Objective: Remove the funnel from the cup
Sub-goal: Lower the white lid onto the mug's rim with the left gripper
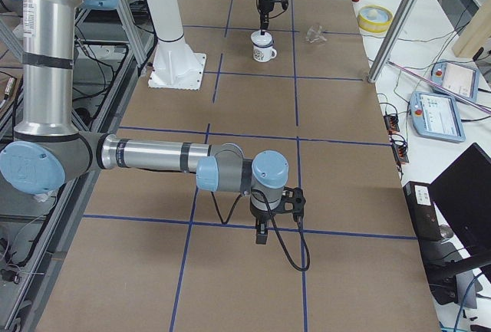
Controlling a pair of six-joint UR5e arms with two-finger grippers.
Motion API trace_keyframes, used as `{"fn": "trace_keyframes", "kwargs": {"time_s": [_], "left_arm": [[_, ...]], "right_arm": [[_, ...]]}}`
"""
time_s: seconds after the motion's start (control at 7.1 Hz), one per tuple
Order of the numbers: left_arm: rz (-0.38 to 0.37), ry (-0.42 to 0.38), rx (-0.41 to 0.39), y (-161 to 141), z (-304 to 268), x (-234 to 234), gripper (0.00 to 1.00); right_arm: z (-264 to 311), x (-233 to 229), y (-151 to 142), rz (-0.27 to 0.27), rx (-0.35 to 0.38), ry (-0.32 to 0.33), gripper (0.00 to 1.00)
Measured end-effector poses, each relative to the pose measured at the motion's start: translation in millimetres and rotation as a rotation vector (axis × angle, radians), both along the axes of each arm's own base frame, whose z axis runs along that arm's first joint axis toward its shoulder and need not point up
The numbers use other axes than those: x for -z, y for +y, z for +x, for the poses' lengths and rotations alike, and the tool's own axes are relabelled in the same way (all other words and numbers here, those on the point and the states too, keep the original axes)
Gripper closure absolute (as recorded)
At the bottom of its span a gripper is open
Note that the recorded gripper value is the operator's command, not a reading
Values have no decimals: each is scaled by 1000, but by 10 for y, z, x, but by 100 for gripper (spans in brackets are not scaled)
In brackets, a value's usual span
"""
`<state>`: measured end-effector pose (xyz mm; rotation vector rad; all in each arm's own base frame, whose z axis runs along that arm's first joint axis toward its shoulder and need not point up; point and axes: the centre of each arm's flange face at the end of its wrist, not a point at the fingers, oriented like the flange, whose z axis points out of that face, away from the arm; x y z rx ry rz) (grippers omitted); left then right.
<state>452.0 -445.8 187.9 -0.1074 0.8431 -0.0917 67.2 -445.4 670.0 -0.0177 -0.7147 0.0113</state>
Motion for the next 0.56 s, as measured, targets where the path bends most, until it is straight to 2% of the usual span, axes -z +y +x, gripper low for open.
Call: {"fn": "trace_keyframes", "kwargs": {"time_s": [0.56], "left_arm": [[3,-10,2,-20,23,-49,100]], "right_arm": [[0,-4,1,-1,0,0,0]]}}
